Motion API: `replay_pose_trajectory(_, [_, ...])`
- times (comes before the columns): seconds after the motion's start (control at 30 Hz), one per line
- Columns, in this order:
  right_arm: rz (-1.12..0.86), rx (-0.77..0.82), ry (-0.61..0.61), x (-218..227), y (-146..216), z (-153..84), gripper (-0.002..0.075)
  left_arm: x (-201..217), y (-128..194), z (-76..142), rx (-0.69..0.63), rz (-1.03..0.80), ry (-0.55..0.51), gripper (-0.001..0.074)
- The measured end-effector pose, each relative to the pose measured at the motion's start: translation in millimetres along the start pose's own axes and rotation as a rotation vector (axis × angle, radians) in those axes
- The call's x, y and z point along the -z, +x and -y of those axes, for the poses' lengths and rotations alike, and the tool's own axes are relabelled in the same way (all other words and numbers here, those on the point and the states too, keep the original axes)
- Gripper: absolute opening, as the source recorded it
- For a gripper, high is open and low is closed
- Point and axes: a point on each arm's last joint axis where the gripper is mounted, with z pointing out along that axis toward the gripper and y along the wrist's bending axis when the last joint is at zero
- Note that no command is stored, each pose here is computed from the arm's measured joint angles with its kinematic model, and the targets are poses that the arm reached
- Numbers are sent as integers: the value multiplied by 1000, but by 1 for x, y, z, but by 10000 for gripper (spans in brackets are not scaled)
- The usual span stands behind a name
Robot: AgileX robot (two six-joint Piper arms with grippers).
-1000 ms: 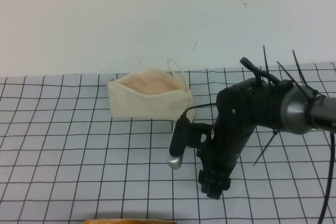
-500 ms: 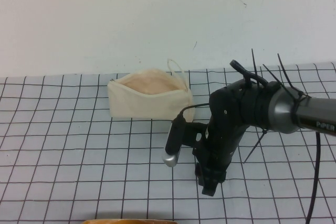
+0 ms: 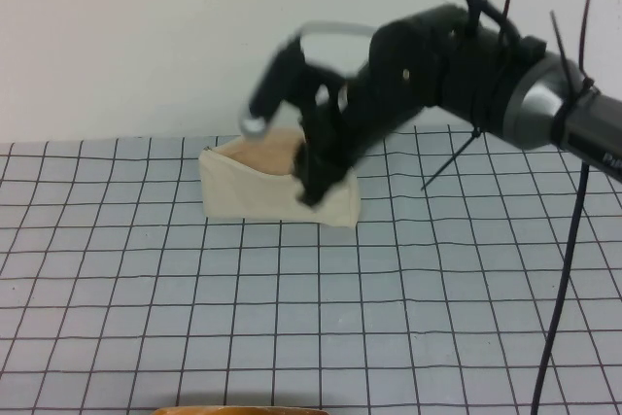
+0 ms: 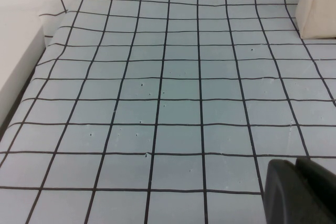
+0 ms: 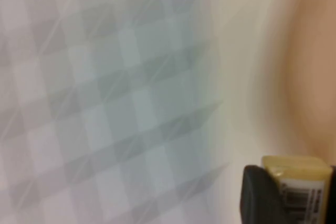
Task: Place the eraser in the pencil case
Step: Place the eraser on the pencil case
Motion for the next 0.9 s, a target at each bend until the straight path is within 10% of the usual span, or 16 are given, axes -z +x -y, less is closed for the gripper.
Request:
replay_pose_trajectory(0.4, [286,-127,208,-49,-17,22,216,0,0,0,0,0,0,-1])
replay_pose_trajectory(0.7, [281,-152,199,-56,-14,21,465,0,0,0,0,0,0,-1])
replay_pose_trajectory(0.9, [301,-149,193,21,-32,24,291,0,0,0,0,0,0,-1])
